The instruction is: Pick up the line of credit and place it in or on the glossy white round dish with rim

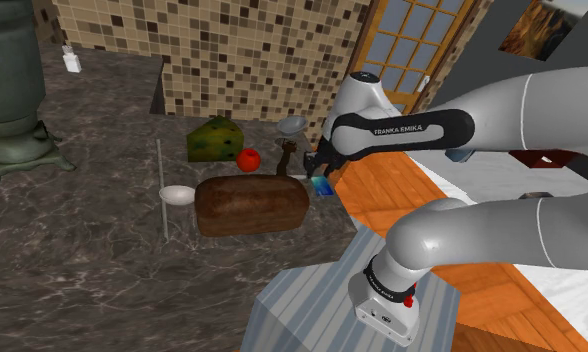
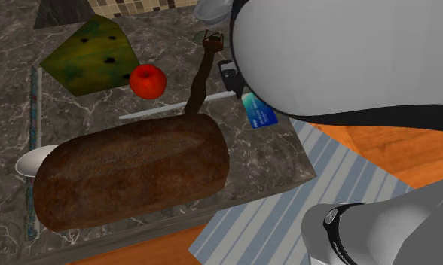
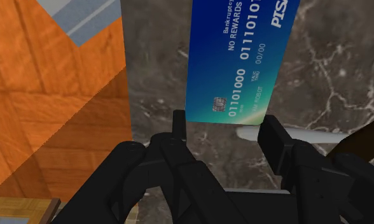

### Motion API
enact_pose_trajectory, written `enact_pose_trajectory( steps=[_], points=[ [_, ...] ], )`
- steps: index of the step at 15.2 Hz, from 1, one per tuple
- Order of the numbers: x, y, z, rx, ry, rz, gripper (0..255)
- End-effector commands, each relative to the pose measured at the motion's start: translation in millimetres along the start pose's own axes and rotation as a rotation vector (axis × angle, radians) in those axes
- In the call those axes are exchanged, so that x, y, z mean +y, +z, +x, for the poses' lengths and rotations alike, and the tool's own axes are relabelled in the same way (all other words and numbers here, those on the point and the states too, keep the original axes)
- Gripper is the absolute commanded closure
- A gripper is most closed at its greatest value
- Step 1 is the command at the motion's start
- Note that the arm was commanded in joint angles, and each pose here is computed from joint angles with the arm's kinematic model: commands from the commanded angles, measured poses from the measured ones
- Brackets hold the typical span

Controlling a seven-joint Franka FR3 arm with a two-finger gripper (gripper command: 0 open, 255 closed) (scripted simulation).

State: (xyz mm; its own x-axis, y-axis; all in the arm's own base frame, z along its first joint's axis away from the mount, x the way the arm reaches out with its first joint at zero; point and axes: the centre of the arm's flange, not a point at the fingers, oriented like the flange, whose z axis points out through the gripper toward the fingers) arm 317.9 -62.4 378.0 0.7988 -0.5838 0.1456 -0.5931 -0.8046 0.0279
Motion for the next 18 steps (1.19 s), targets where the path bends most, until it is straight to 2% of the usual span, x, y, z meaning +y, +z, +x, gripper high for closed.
enact_pose_trajectory(
  steps=[1, 14, 18],
  points=[
    [1, -11, 1, -0.001, 0.000, 0.000, 255],
    [3, -78, 11, -0.001, 0.000, 0.000, 255],
    [3, -72, 64, -0.001, 0.000, 0.000, 255]
  ],
)
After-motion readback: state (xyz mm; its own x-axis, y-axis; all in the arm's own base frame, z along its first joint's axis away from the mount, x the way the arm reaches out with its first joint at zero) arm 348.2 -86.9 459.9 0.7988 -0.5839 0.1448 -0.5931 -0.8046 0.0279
